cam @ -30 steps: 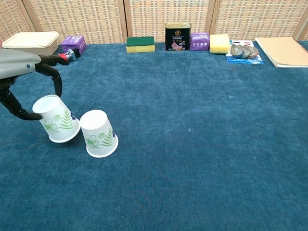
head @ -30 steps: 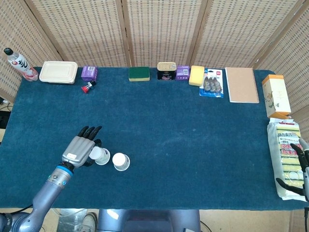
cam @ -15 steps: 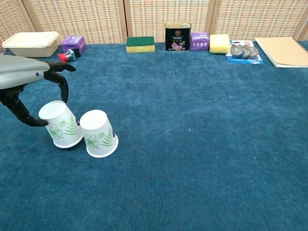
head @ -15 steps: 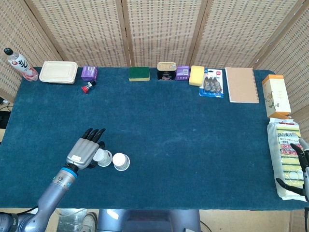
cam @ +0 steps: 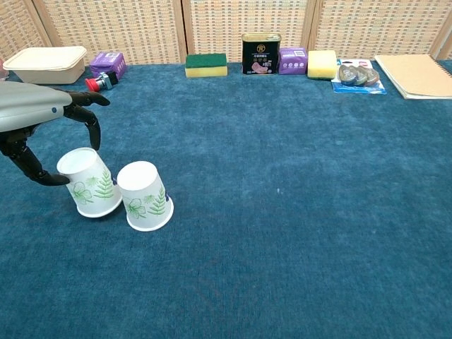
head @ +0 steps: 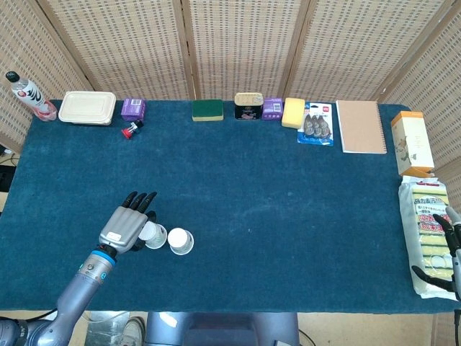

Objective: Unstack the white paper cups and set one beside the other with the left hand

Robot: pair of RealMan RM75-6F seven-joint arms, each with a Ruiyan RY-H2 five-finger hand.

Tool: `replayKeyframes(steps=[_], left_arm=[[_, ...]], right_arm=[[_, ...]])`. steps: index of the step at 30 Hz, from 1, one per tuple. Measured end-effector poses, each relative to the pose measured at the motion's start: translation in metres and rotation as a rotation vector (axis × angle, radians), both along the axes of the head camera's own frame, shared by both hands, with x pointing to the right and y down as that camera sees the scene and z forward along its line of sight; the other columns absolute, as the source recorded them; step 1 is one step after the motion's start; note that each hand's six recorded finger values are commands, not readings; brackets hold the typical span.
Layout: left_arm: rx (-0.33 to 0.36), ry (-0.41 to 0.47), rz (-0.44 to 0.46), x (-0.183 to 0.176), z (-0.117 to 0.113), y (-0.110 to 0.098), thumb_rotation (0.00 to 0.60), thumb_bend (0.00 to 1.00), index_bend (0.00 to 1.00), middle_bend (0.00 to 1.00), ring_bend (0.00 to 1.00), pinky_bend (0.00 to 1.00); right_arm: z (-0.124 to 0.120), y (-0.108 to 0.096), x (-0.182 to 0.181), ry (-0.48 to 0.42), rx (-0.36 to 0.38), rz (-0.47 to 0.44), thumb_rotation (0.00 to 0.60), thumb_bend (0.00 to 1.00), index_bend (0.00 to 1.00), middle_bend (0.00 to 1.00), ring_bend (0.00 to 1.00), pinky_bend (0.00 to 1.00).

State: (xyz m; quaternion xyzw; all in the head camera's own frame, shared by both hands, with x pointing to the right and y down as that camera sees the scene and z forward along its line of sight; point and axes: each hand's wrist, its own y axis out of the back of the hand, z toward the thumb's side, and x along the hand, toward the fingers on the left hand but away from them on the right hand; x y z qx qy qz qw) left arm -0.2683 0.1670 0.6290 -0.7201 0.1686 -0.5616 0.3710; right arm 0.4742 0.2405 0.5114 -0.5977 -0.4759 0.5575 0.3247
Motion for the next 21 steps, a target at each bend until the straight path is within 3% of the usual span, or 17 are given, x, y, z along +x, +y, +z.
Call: replayKeyframes(steps=[4,12,21], left_arm=[[0.0,-0.005,0.001,-0.001,0.0,0.0,0.6,0.21,0.25,0.0,0.0,0.02],[0.007,0.021,-0.009,0.0,-0.008,-0.001,0.6,0.18,0.02,0.0,0.0,0.02],[0.081,0.073,-0.038,-0.017,-0.035,-0.006,0.6,0.06,0.0,0.0,0.0,0.02]], right_arm=[[0.0,0.0,0.0,0.0,0.001,0.0,0.6,0.0,0.08,0.0,0.0,0.0],[-0.001,0.0,0.0,-0.001,0.002,0.002,0.6,0.0,0.08,0.0,0.0,0.0],[-0.002,-0.001,0.004,0.011,0.013,0.013,0.6,0.0,0.08,0.0,0.0,0.0]])
